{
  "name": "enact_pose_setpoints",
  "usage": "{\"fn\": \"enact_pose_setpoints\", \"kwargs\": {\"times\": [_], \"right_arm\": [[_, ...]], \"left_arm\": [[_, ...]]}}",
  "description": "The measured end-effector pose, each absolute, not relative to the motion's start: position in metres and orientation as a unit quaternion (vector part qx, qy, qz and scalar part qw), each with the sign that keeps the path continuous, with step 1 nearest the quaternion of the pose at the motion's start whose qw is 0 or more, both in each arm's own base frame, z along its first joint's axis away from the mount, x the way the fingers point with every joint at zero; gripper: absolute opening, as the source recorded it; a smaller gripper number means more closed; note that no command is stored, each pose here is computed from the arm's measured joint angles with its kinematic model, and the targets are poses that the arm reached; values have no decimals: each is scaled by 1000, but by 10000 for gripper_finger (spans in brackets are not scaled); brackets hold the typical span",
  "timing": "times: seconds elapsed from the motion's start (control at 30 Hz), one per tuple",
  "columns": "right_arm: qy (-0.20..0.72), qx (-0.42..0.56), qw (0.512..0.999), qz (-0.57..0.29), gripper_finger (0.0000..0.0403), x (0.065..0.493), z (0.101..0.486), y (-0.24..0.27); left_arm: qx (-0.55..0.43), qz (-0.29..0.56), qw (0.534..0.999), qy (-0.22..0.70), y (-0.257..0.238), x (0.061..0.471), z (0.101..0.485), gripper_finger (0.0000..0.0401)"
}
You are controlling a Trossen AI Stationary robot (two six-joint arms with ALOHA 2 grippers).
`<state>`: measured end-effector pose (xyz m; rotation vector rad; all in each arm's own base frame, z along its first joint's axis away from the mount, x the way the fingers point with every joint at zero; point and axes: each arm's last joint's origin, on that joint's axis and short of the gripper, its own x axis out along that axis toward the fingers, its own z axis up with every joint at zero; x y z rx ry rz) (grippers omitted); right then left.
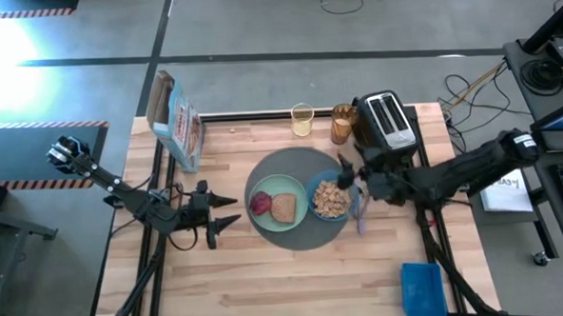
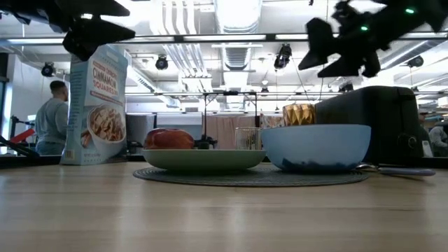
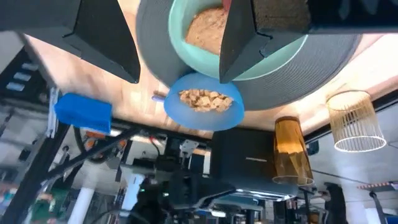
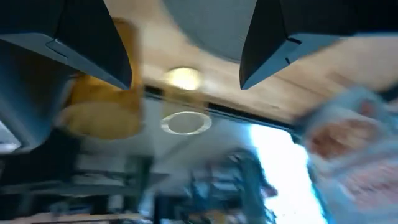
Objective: Arrange a breakfast setting
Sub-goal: Put the brown cup of milk on the gray table mat to the top right of the green plate
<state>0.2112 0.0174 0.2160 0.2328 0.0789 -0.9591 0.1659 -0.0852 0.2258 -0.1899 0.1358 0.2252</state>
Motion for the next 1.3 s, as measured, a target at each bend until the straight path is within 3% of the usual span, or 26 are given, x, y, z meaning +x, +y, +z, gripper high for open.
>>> {"fn": "enact_pose_setpoints", "kwargs": {"times": [0.07, 0.23, 0.4, 0.87, 1.07, 1.3], "right_arm": [[80, 106, 867, -480, 286, 216, 229, 5], [174, 226, 805, -521, 288, 219, 257, -29], [235, 229, 753, -571, 286, 221, 265, -42], [308, 193, 715, -597, 288, 267, 280, -71], [411, 195, 717, -528, 288, 284, 286, -86], [435, 184, 739, -480, 273, 292, 308, -95]], "left_arm": [[-109, 110, 986, 54, -86, 166, 229, 205], [-118, 110, 986, 44, -86, 167, 231, 205], [-118, 110, 986, 44, -86, 167, 231, 205], [-117, 110, 986, 46, -86, 167, 231, 205], [-116, 110, 986, 46, -86, 167, 231, 205], [-112, 110, 986, 51, -86, 166, 229, 205]]}}
